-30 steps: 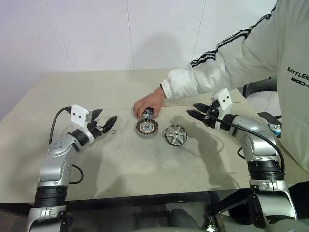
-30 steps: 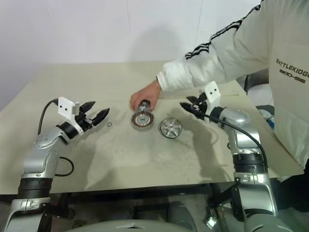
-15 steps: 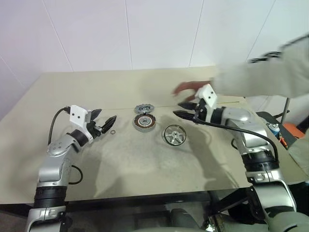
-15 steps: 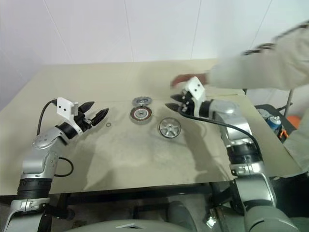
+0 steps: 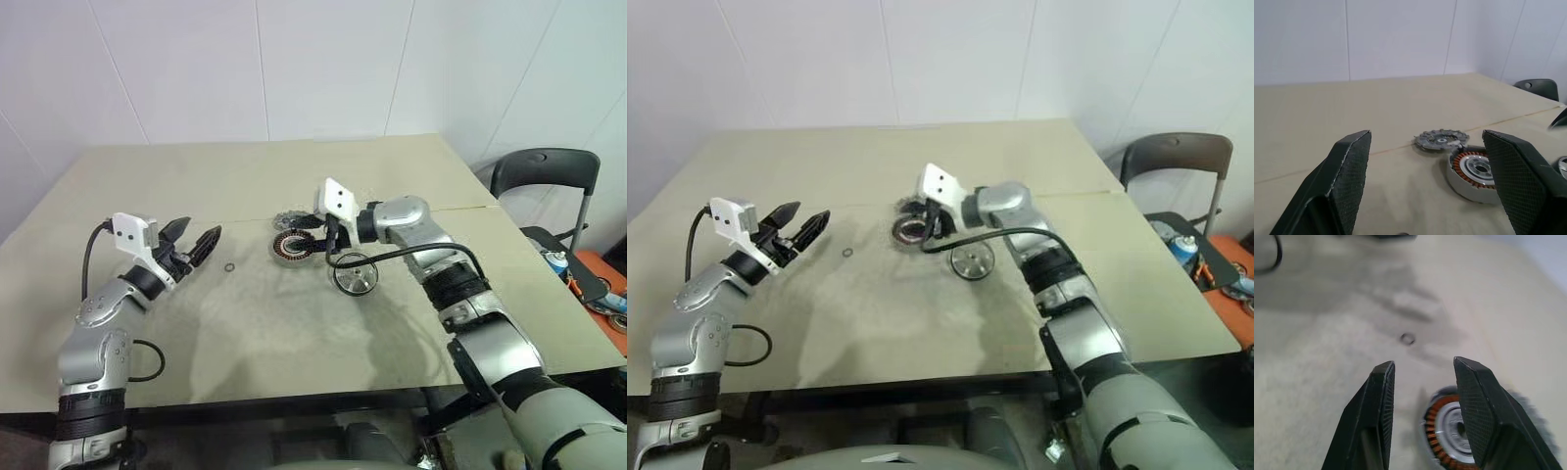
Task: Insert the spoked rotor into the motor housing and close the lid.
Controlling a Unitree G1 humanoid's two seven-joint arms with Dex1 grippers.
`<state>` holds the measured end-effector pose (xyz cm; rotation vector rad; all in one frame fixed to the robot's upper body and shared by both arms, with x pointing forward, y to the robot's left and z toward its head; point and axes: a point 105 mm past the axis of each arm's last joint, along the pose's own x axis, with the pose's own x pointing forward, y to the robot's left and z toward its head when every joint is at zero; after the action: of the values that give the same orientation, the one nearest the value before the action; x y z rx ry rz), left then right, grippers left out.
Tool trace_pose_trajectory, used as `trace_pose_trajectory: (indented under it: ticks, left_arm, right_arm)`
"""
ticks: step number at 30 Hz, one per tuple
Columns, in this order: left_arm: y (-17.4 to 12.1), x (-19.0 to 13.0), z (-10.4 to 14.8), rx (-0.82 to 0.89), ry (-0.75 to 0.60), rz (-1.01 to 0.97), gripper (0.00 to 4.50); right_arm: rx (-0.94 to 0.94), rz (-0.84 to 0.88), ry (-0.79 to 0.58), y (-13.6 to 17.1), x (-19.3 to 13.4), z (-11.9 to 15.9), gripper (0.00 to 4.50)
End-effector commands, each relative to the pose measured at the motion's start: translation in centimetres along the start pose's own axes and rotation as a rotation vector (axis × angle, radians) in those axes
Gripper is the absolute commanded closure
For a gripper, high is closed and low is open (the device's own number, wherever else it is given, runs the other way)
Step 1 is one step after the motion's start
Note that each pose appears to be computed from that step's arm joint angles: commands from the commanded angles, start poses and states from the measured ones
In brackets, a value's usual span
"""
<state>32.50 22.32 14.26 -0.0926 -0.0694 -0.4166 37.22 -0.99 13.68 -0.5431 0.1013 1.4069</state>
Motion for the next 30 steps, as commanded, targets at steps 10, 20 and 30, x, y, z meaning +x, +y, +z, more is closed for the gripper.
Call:
trace_pose_trajectory:
  ticks: [10, 20, 30]
  left_arm:
    - [-1.6, -1.2, 3.6, -0.024, -0.113, -0.007, 0.65]
    - [-1.9, -2.0, 2.8, -0.034, -0.11, 0.025, 0.65]
    - [-1.8, -2.6, 2.4, -0.03, -0.109, 0.063, 0.65]
  right_arm:
    - [-0.13, 0.062, 0.138, -1.0, 2.9, -0.1, 2.5]
    - [-0.188, 0.06, 0.33, -0.8, 3.2, -3.1, 2.5]
    - [-0.224, -0.029, 0.375, -1.6, 3.6, -3.5, 2.5]
